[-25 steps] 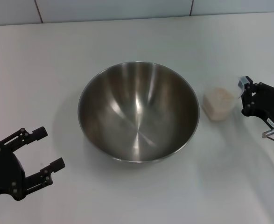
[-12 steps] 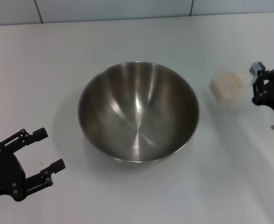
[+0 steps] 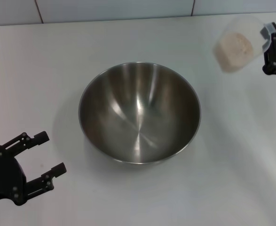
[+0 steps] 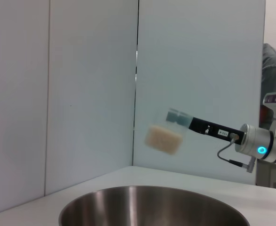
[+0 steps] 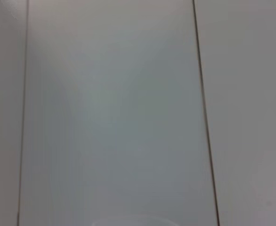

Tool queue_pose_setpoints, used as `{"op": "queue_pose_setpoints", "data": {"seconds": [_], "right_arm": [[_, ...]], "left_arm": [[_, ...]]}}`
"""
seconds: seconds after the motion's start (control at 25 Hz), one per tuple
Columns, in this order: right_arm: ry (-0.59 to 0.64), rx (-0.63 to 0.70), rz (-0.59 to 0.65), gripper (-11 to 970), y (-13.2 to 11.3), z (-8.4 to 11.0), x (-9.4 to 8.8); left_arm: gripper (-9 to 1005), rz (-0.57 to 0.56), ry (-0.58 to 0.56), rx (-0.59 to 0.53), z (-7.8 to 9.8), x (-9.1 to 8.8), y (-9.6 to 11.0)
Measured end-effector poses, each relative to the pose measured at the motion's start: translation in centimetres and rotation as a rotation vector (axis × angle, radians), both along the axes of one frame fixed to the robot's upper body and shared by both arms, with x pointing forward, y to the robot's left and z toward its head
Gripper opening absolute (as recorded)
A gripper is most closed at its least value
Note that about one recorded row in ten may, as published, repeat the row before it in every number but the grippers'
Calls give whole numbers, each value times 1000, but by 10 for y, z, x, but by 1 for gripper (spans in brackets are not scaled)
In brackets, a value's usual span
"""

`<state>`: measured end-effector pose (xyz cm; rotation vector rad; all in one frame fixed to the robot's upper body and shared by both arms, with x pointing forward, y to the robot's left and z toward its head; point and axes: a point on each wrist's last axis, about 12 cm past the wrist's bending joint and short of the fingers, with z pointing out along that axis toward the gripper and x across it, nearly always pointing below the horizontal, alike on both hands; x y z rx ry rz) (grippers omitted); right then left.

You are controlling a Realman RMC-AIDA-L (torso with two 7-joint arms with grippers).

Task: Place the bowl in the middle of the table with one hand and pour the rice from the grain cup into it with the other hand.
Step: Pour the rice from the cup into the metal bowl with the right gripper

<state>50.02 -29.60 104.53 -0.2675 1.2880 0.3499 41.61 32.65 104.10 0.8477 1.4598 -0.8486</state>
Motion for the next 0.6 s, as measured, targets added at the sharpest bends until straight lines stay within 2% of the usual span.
{"op": "queue_pose_setpoints", "data": {"seconds": [0.44, 0.6], "right_arm": [[-34, 3, 52, 12, 9, 9, 12], [-34, -8, 118, 12, 18, 12, 17]], "left_arm": [[771, -5, -1, -4, 0, 0, -2], [771, -6, -1, -4, 0, 0, -2]]}}
